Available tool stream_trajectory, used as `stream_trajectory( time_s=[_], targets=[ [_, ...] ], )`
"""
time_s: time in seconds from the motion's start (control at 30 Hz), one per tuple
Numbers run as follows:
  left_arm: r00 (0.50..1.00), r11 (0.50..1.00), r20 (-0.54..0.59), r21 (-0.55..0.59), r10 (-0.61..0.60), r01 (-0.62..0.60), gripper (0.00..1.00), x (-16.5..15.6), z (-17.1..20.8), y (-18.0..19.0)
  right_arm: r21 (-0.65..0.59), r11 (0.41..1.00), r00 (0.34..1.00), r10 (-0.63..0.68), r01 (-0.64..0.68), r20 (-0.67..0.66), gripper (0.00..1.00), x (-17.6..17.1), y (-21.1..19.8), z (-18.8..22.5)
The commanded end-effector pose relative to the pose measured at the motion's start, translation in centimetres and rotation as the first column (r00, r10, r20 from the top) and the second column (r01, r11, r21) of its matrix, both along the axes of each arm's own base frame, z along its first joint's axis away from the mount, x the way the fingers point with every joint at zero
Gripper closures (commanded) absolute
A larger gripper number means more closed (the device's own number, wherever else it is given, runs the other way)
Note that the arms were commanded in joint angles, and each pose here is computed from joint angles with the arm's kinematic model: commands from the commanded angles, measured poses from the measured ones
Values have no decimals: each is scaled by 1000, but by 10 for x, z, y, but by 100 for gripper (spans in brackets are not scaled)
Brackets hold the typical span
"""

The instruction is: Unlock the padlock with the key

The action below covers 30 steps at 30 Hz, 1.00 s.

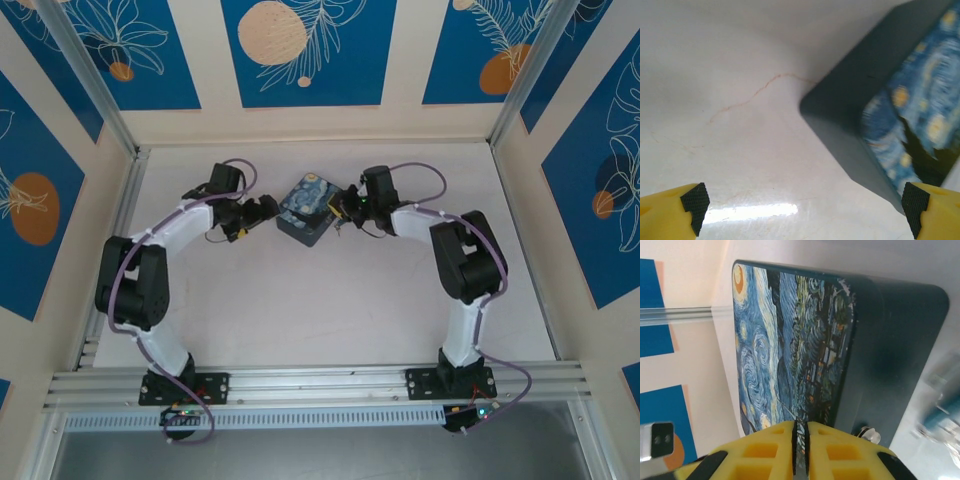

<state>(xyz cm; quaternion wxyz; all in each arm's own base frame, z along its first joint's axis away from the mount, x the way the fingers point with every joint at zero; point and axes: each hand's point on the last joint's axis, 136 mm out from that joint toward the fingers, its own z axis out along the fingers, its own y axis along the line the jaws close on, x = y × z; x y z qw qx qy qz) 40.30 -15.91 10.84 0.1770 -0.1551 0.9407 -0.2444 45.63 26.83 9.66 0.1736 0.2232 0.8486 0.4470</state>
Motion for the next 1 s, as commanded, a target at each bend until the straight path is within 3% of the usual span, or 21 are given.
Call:
stream_trajectory(
  time_s=[0.0,0.23,0.47,0.67,0.97],
  targets=[
    [999,1000,53,-12,-7,8,0,1,31,6,-11,998,992,62,-64,-108,88,-1,29,-32],
    [996,1000,85,-27,7,-5,0,-3,49,14,36,986,986,164,-163,-26,84,13,83,-8],
    [994,999,107,-46,12,-7,0,-8,61,16,3,994,993,107,-107,52,75,4,39,20],
    [994,998,107,-55,16,-10,0,-9,61,16,-13,997,997,72,-72,-10,74,12,8,4],
    [995,998,99,-61,21,-15,0,-12,59,16,-119,983,986,124,-137,-111,75,30,11,-27]
  ],
)
